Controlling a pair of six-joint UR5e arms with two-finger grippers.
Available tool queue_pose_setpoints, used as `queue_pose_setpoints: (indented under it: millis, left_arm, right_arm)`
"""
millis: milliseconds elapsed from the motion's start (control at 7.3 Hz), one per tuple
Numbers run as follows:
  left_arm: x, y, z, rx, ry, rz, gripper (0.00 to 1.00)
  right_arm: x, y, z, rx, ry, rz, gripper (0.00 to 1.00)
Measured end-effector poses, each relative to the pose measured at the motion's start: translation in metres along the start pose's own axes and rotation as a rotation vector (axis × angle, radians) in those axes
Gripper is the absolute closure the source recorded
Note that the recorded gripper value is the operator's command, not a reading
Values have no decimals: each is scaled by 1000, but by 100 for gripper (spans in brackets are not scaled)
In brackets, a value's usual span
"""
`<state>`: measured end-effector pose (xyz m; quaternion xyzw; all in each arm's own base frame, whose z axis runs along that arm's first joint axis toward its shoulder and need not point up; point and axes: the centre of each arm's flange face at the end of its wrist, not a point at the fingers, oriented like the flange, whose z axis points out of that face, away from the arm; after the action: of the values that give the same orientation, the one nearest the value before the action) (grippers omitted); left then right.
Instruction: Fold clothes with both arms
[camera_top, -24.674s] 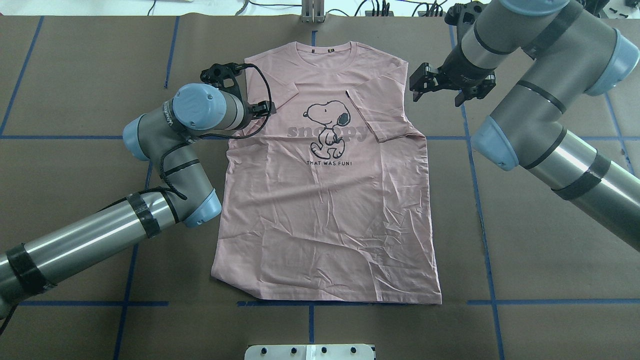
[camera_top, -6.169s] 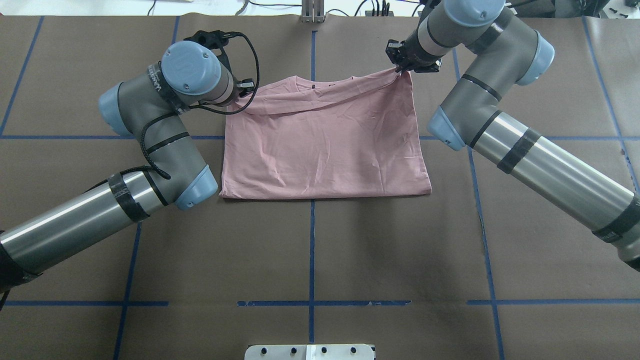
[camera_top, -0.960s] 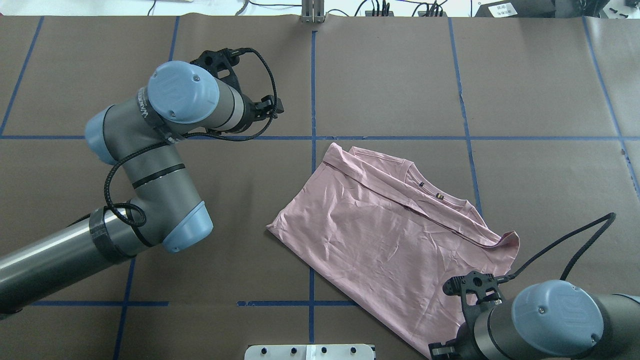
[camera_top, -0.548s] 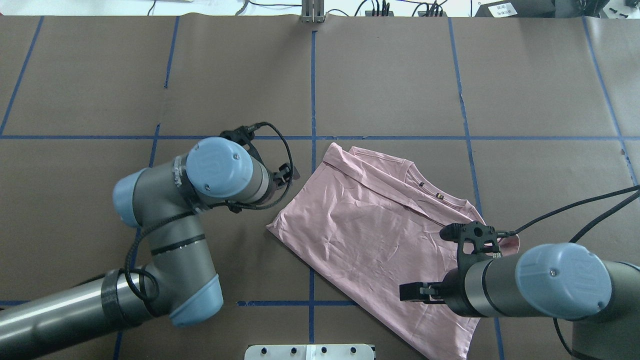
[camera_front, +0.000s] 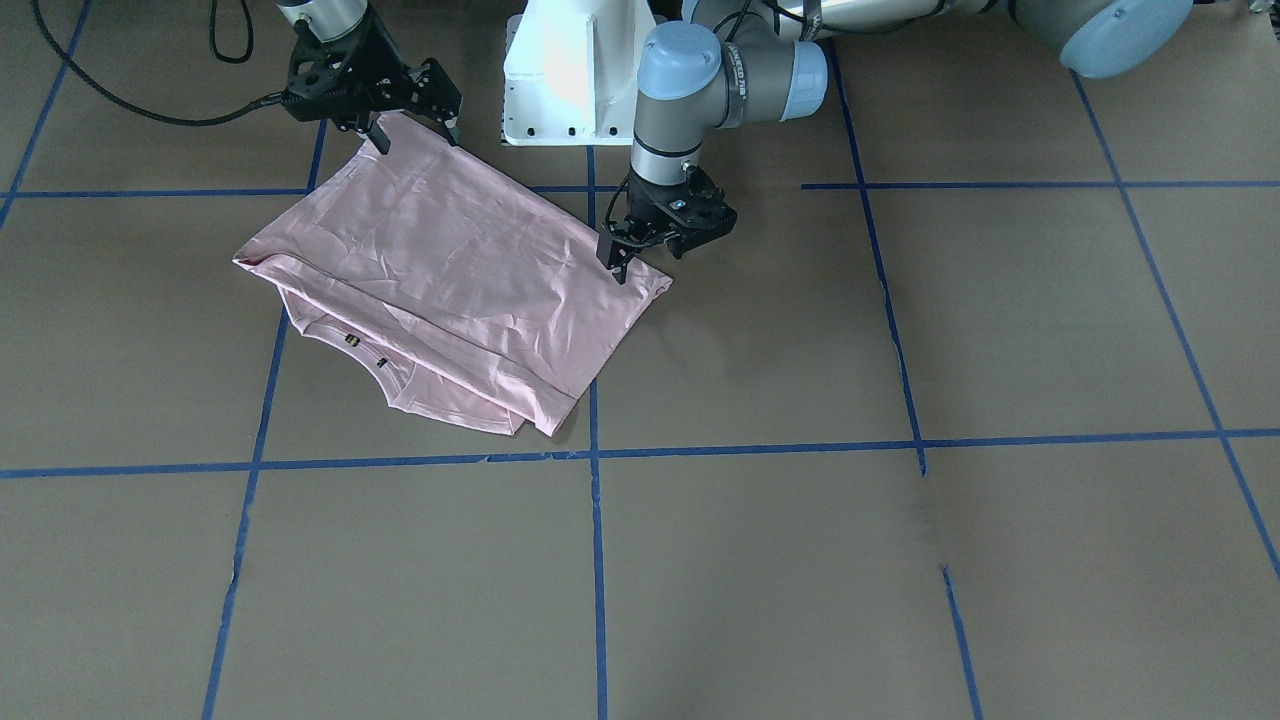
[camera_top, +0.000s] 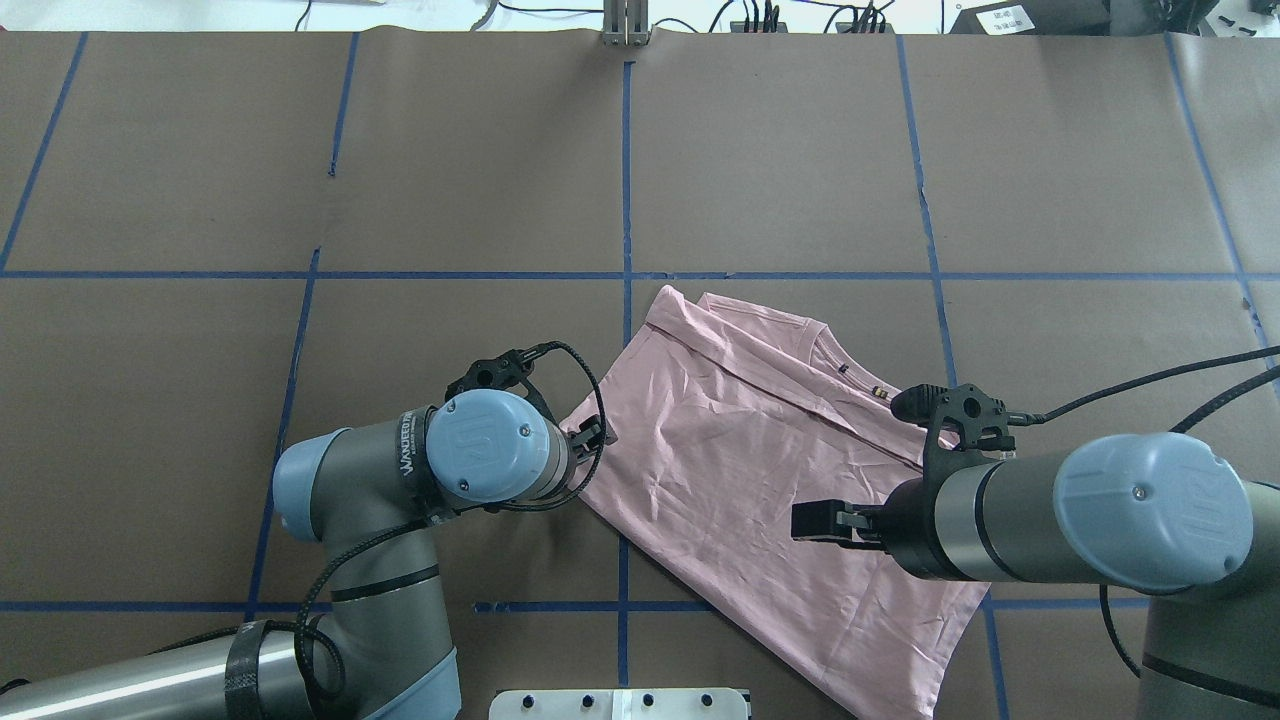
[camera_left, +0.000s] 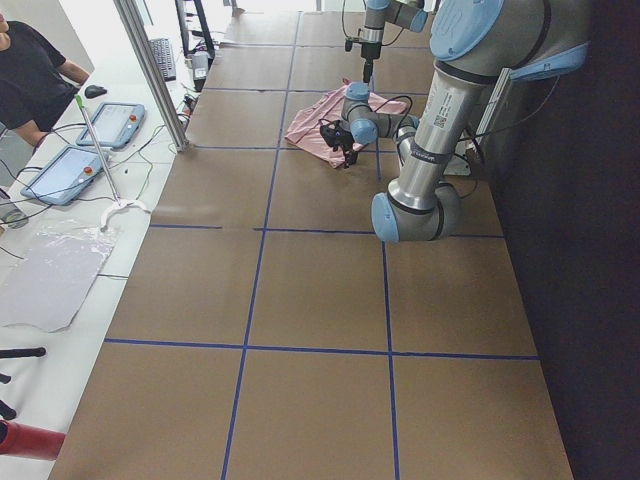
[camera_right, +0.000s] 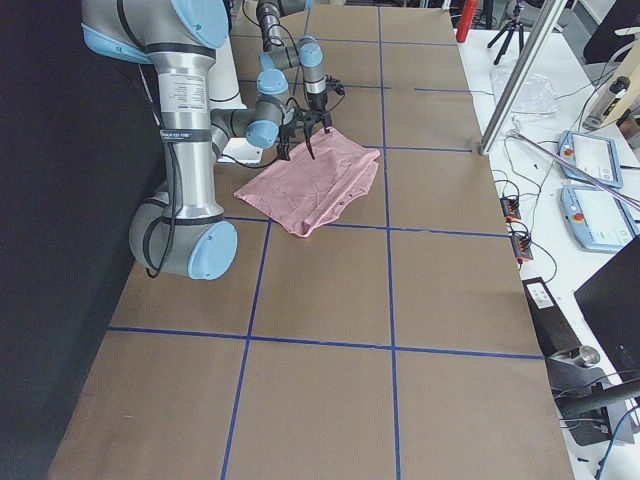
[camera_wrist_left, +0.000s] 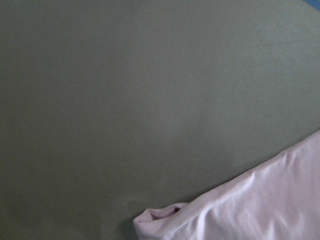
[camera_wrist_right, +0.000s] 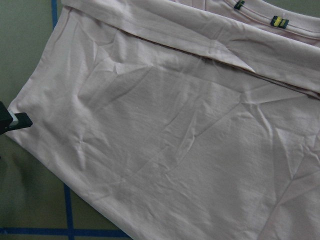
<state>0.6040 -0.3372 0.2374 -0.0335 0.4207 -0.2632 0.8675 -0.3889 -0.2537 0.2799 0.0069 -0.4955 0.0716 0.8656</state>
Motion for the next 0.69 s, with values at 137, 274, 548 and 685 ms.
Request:
queue_pose_setpoints:
  millis: [137,274,548,685]
  left_arm:
    - [0,1,1,4,-9,0,11]
    - [0,0,2,11,-13,-1,13]
    - [1,-5,4,29,-15,-3,21]
    - [2,-7,4,41,-13,-2,48]
  right_arm:
    - [0,-2,-1,4,-2,2,0]
    - [0,-3,-2,5,-3,3,0]
    - [0,-4,-2,8,-2,4,0]
    - [0,-4,-2,10,-2,5,0]
